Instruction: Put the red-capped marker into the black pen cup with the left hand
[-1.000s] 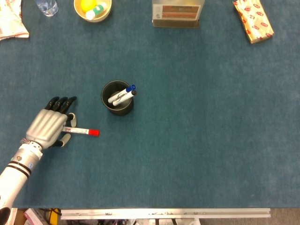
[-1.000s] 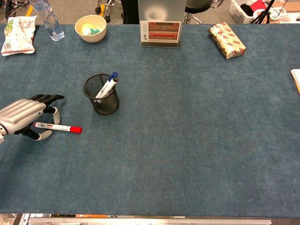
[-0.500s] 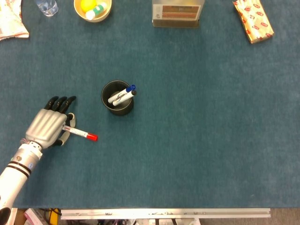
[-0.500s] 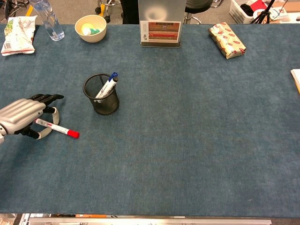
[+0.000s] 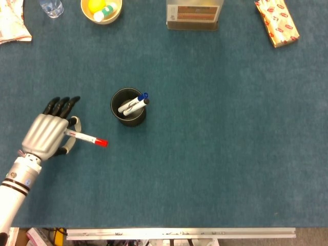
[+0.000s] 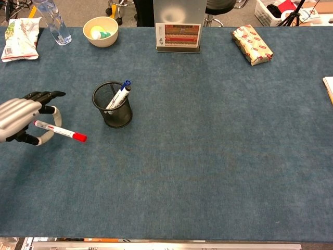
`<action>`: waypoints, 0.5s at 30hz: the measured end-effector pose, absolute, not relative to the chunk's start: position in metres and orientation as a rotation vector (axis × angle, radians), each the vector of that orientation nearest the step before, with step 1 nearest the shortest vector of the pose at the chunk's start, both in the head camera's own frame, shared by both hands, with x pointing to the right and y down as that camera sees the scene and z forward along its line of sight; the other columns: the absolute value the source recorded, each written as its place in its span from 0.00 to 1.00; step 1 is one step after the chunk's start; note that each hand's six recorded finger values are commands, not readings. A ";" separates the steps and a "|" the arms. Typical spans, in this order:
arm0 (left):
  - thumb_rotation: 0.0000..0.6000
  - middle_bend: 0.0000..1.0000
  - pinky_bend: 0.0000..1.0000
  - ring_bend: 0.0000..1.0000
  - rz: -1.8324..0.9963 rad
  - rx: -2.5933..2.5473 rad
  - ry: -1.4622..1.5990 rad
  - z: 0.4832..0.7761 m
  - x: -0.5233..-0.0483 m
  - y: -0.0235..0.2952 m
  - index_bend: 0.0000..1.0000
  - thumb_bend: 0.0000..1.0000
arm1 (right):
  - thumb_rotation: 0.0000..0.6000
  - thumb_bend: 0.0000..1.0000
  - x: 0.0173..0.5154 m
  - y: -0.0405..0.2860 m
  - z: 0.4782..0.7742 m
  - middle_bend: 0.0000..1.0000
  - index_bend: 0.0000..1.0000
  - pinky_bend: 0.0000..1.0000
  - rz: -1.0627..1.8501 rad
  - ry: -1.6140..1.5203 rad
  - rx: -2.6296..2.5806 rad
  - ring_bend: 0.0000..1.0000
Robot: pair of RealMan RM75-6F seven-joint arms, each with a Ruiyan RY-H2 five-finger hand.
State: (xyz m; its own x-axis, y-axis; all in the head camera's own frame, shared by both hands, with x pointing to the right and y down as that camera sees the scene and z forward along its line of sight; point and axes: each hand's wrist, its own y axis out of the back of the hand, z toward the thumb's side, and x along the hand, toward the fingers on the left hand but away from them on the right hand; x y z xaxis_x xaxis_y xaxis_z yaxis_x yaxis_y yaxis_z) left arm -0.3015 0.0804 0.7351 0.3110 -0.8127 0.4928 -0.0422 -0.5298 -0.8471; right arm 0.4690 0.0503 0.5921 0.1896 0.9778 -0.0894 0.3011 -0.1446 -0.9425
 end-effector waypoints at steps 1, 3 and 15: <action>1.00 0.05 0.00 0.00 -1.274 -1.816 0.777 0.730 -0.301 0.079 0.58 0.42 | 1.00 0.10 0.469 0.050 0.592 0.50 0.57 0.43 0.995 -1.241 -1.609 0.40; 1.00 0.05 0.00 0.00 -1.238 -1.802 0.810 0.716 -0.298 0.075 0.58 0.42 | 1.00 0.10 0.469 0.051 0.592 0.50 0.57 0.43 0.995 -1.240 -1.610 0.40; 1.00 0.06 0.00 0.00 -1.129 -1.882 1.000 0.675 -0.286 0.068 0.59 0.42 | 1.00 0.10 0.468 0.051 0.593 0.50 0.57 0.43 0.998 -1.237 -1.609 0.40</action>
State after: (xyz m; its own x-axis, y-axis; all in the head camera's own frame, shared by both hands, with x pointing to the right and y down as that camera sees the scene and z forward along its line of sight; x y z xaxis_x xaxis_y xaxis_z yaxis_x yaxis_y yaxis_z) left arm -0.2856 0.0680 0.6748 0.3177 -0.8767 0.3612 -0.2528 -0.4455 -0.8589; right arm 0.4681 0.0506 0.5931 0.1912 0.9772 -0.0926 0.2968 -0.1475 -0.9435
